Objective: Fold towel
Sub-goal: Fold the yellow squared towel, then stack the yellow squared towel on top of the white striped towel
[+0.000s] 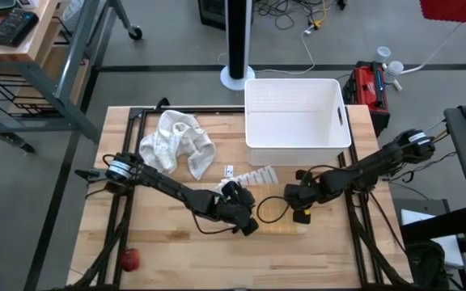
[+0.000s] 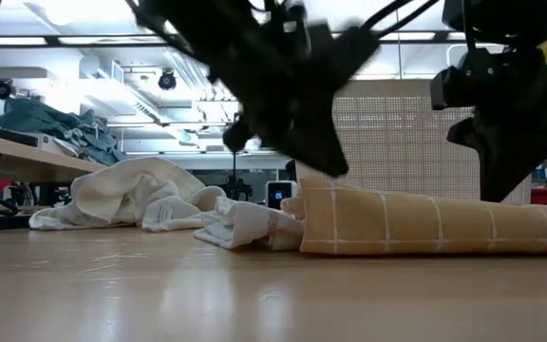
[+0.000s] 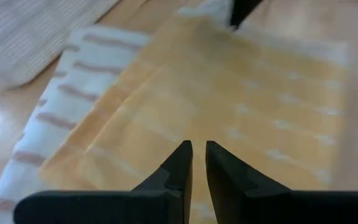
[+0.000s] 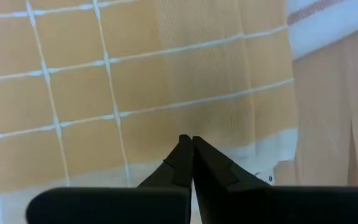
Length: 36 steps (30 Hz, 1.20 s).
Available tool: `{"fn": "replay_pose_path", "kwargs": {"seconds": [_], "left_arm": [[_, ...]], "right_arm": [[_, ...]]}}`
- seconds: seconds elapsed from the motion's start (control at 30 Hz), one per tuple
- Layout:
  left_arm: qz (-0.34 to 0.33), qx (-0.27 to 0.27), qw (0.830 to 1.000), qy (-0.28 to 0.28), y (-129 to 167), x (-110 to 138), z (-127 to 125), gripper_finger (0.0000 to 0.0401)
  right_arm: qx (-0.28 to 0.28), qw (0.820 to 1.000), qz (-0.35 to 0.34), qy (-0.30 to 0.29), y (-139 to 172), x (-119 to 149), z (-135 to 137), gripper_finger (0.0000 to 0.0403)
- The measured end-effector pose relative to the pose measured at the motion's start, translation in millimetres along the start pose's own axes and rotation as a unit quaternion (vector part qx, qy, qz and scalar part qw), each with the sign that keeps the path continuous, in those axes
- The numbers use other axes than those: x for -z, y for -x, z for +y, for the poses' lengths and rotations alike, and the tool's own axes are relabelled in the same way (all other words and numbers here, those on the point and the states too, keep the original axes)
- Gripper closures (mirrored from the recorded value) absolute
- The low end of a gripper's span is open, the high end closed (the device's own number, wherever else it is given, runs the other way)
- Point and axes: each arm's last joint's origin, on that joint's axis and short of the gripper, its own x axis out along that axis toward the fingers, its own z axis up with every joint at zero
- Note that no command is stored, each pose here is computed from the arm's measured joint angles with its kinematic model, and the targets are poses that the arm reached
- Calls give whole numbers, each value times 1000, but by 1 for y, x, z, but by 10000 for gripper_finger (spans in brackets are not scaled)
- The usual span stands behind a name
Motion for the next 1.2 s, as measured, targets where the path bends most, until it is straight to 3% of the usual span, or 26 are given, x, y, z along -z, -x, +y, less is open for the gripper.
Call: {"fn": "replay_pose_path", "kwargs": {"seconds": [0.23,0.47,0.73,0.87,0.97,1.2], "left_arm": [[31,-36,998,29,-27,18,11,365],[71,-79,993,53,-21,24,20,365],[47,-44,996,62,5,9,8,365],[0,28,999,32,15,1,-16,365],[-37,91,995,4,22,-3,-32,365],[-38,70,997,-21,20,4,-29,365]], "right_arm": [[4,1000,9,-11,-12,11,-3,402],[37,997,55,-41,-20,31,-12,403],[18,997,51,-48,3,35,-17,403],[-13,999,11,-51,22,36,-16,403],[-51,998,-20,-15,36,39,-12,403],[-115,990,-81,30,52,42,5,403]]}}
